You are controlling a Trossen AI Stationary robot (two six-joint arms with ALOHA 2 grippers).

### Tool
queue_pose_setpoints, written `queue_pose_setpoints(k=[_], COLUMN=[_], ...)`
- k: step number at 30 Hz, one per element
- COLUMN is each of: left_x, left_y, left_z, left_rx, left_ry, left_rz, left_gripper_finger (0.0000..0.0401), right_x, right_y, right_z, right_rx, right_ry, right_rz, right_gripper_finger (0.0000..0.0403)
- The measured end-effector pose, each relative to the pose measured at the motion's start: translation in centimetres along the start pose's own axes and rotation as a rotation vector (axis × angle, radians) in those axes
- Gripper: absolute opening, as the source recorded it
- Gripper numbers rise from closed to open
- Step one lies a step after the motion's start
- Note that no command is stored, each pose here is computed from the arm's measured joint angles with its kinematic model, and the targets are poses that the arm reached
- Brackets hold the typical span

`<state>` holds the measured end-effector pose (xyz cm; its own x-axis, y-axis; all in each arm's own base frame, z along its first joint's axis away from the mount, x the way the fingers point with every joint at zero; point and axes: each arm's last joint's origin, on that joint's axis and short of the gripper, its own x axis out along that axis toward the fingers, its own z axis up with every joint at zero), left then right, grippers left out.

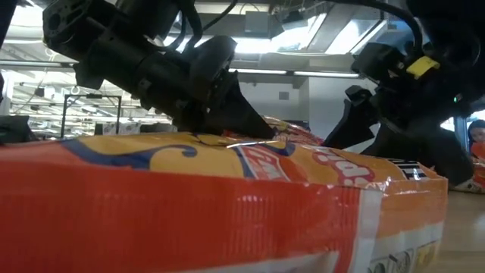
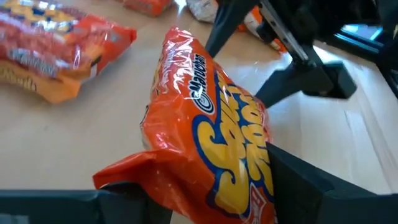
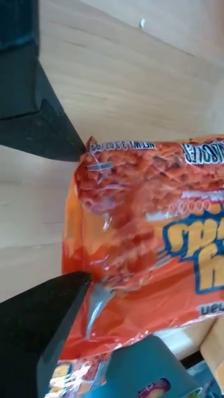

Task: Sort Maruchan noodles
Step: Put the orange noodle pack into the yellow bin

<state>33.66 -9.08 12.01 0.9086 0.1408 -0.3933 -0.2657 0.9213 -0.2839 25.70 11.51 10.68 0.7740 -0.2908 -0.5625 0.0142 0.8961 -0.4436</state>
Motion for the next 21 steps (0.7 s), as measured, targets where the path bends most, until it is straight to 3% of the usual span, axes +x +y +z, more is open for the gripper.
queue_pose_setpoints(k=[6,14,16,21], left_x=[-0.3,-0.9,-1.2,-2.5], left_y=[-0.7,-1.9,-2.4,-3.7], left_z=[-0.3,-0.6,-0.6,-0.3], left_rx=[0.084,0.237,0.280,0.362], left_ry=[0.005,-0.028,-0.045,-0.113], left_rz=[-0.040,-0.058,-0.050,0.027], left_gripper_finger=[0.0195,0.0175,0.0174,0.0174], right_x=[-1.5,-4.7,-4.9,-4.0], right_y=[-1.1,-2.8,-3.0,-3.1], right_z=[0.4,1.6,1.1,-0.9], right_rx=[0.002,0.141,0.148,0.176], right_ry=[0.148,0.411,0.402,0.220], right_rz=[0.042,0.190,0.199,0.221], right_gripper_finger=[0.0305,0.0305,0.0305,0.0305])
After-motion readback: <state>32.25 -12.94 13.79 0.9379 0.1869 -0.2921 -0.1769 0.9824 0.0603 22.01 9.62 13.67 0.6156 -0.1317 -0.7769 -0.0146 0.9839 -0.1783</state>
